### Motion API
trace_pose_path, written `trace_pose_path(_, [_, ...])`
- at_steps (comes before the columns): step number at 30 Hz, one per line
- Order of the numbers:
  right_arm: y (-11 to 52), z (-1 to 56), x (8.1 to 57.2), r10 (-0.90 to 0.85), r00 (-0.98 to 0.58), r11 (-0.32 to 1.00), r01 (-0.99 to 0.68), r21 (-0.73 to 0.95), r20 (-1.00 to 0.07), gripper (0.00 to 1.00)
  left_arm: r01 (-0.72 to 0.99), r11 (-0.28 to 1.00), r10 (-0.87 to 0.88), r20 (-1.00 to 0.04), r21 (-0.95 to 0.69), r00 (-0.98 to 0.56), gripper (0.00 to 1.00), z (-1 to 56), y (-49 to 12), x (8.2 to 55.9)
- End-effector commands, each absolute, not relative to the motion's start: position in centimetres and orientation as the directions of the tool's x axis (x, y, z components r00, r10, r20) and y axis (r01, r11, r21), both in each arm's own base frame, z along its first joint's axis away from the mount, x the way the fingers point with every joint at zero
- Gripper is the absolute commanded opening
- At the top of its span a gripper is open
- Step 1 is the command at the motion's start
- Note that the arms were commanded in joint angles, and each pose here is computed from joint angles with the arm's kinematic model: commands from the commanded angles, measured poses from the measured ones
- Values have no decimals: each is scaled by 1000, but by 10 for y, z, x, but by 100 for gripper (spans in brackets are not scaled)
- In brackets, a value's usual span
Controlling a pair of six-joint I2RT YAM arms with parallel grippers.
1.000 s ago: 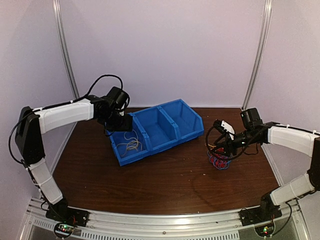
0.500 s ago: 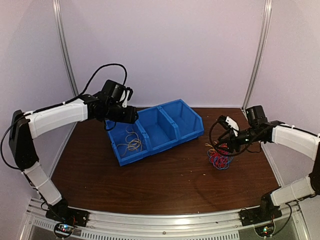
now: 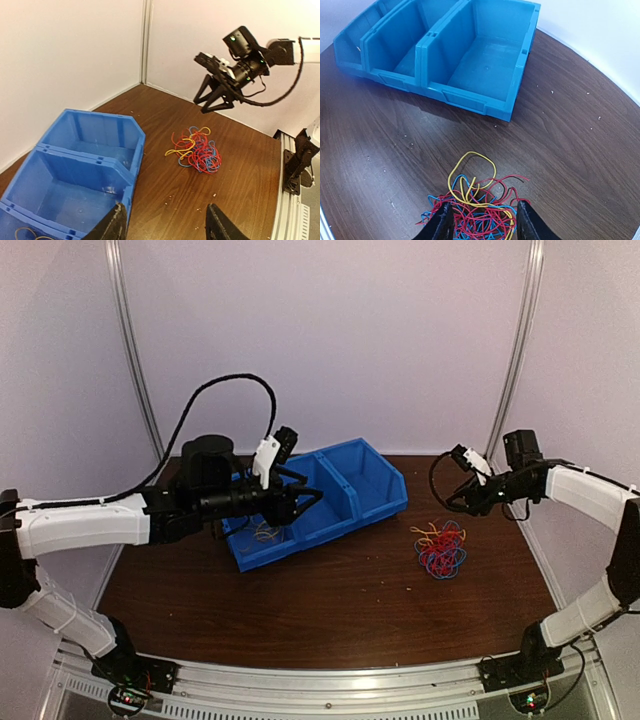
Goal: Untangle the cables
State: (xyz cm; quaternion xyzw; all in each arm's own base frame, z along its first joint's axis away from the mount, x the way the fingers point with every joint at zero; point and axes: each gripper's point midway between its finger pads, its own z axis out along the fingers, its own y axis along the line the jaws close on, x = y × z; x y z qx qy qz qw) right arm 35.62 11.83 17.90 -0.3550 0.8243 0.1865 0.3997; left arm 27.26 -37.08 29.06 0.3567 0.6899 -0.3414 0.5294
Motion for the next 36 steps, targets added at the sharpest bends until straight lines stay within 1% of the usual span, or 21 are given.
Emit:
trace_pose_path(1, [114,170,368,-500,-454,690,-724,-22,-738,42,889,437,25,-986,-137,-165,55,294,-387,254])
trace_pose_path(5, [124,159,369,-618,-420,653,-745,-137,-665,36,877,445,29,-976,-179,-214,55,278,-391,253])
trace_pose_path(9, [138,153,365,-732,-358,582,-770,-260,-580,32,855,482,36,-970,-194,-241,55,269,-387,256])
trace_pose_path(12, [149,147,362,-789,-322,526,-793,-306,-523,30,837,512,35,-968,-195,-247,55,268,-381,259])
trace_pose_path(15, [160,141,359,-816,-311,492,-816,-302,-487,29,827,528,33,-968,-193,-247,55,268,-377,260])
trace_pose_path(25, [170,115,360,-865,-331,452,-839,-303,-377,29,809,549,30,-963,-209,-268,56,262,-369,258])
trace_pose_path(31, [176,109,357,-873,-325,439,-850,-293,-365,30,805,557,34,-963,-204,-267,56,263,-369,260])
trace_pose_path(36, [178,99,355,-884,-330,426,-861,-280,-331,31,805,558,40,-962,-204,-271,56,263,-370,261])
